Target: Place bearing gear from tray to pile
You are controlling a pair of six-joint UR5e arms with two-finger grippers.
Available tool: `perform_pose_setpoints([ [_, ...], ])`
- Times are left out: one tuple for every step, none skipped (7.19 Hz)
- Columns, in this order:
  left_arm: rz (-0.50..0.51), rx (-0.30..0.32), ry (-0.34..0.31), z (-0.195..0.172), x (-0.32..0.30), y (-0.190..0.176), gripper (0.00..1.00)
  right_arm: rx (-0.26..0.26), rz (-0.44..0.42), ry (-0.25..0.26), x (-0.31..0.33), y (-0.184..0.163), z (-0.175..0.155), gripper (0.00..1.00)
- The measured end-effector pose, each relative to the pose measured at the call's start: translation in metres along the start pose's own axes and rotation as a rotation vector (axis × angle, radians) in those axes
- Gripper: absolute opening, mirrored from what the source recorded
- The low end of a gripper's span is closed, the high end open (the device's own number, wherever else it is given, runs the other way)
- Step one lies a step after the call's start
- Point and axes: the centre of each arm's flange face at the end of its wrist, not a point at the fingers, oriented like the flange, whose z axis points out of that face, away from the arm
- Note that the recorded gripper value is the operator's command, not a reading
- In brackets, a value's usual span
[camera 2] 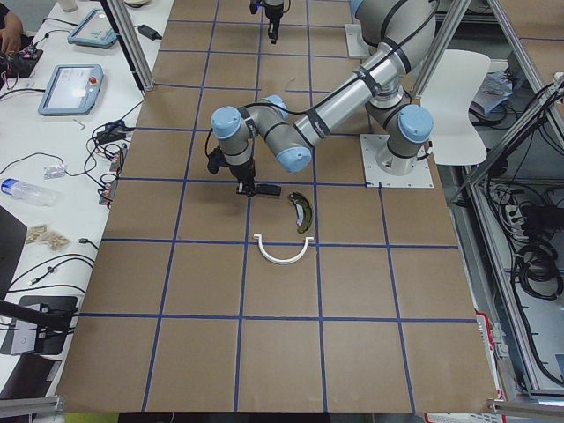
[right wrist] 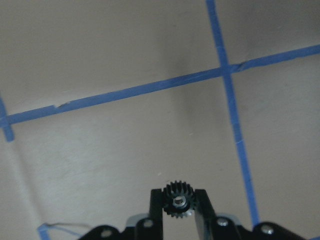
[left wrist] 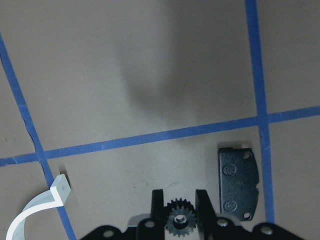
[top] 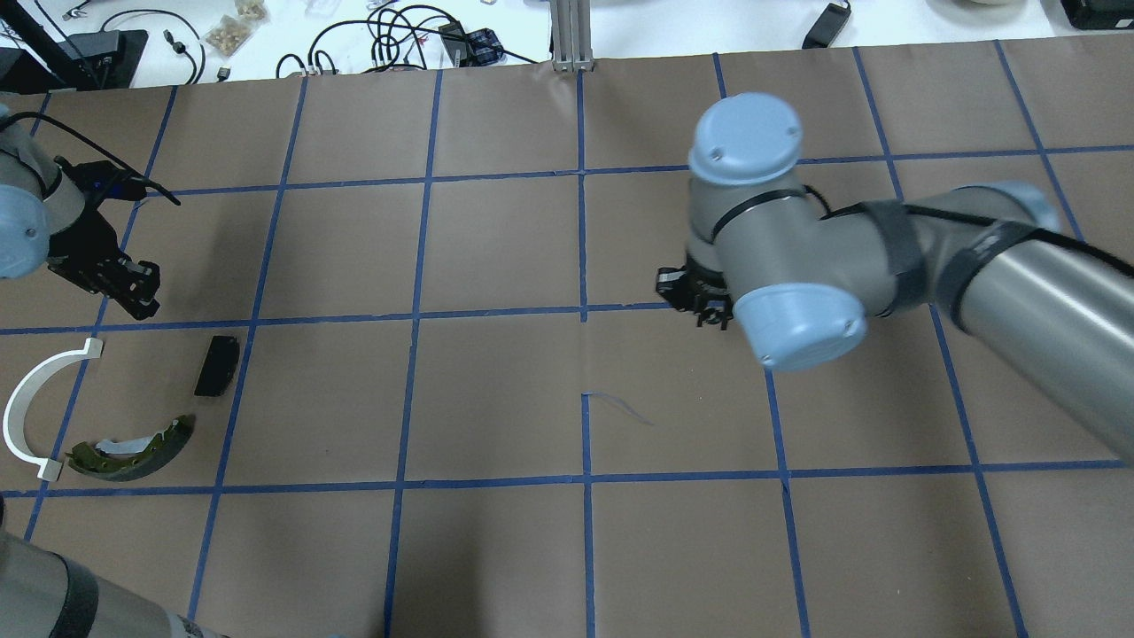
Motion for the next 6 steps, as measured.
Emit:
perform_pose_setpoints([
  [0.000, -0.008, 0.008, 0.015, 0.000, 0.003, 0.00, 0.021, 0.007, -0.027, -0.051, 0.029, 0.017, 0.00],
  [-0.008, -0.021, 0.023, 0.029, -0.002, 0.010, 0.00, 0.030, -0.005, -0.076, -0.088, 0.044, 0.035, 0.00],
  [-0.021, -0.029, 0.042, 0.040, -0.006, 0.017, 0.00, 0.026, -0.026, -0.128, -0.116, 0.050, 0.050, 0.05],
  [-0.029, -0.030, 0.062, 0.047, -0.007, 0.022, 0.00, 0.022, -0.050, -0.155, -0.134, 0.051, 0.060, 0.52],
  [-0.033, -0.035, 0.076, 0.053, -0.007, 0.025, 0.00, 0.020, -0.073, -0.165, -0.144, 0.052, 0.067, 1.00],
  [-0.036, -0.044, 0.089, 0.059, -0.004, 0.029, 0.00, 0.022, -0.085, -0.170, -0.147, 0.053, 0.069, 1.00],
])
